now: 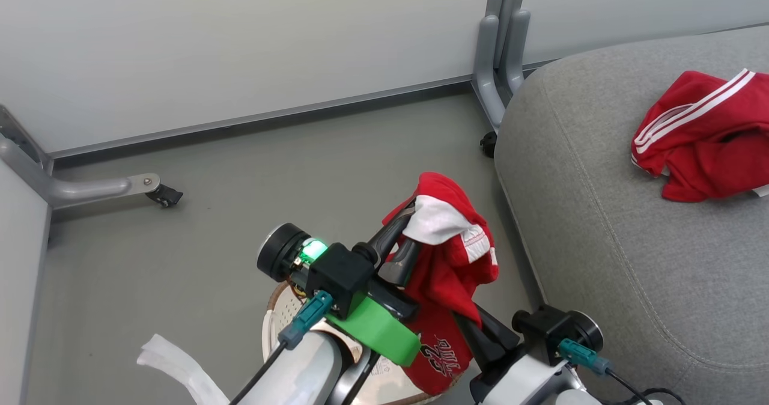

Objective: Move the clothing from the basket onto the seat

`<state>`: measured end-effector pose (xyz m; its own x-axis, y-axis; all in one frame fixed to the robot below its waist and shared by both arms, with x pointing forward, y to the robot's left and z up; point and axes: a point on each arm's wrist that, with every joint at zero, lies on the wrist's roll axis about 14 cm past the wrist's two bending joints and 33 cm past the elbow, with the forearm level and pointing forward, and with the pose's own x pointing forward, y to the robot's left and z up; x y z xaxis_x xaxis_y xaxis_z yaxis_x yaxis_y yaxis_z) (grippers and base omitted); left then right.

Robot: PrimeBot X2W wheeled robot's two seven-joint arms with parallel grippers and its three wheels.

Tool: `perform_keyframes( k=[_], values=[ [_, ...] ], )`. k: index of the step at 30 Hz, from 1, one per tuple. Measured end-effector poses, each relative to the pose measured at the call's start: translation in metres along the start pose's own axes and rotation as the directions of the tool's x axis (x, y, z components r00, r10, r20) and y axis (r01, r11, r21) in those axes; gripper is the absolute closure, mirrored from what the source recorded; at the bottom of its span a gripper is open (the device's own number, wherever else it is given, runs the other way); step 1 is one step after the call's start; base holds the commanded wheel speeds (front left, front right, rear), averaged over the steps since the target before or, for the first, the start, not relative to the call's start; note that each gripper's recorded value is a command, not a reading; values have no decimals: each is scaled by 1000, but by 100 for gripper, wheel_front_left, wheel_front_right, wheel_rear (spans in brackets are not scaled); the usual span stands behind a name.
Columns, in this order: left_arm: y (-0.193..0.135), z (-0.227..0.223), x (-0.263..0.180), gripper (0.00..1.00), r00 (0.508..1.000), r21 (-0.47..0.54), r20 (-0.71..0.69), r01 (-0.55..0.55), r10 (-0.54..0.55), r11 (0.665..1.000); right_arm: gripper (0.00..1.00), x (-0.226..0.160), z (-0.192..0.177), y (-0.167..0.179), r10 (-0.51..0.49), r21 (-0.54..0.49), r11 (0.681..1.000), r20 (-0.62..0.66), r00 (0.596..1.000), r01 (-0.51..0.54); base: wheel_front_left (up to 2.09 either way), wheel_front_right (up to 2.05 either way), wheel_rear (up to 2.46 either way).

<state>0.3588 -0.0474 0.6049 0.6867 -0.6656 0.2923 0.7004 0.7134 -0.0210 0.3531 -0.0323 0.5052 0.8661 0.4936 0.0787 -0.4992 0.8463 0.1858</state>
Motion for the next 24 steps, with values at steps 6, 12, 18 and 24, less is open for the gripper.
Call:
perform_keyframes(
  k=[6,12,18,24],
  values=[
    [3,-6,-1,100,1000,-4,-16,-12,12,1000,100,1,3,-1,-3,0,1000,9,1000,3,0,0,0],
    [6,-10,-2,0,999,6,-28,-23,24,1000,100,2,9,-3,-6,-3,1000,28,1000,6,0,0,0],
    [8,-16,-3,0,998,13,-52,-27,27,1000,100,2,16,-8,-22,-8,1000,51,998,23,0,0,0],
    [9,-24,-4,0,996,17,-85,-27,28,1000,100,1,21,-16,-45,-9,999,67,997,46,0,0,0]
  ],
)
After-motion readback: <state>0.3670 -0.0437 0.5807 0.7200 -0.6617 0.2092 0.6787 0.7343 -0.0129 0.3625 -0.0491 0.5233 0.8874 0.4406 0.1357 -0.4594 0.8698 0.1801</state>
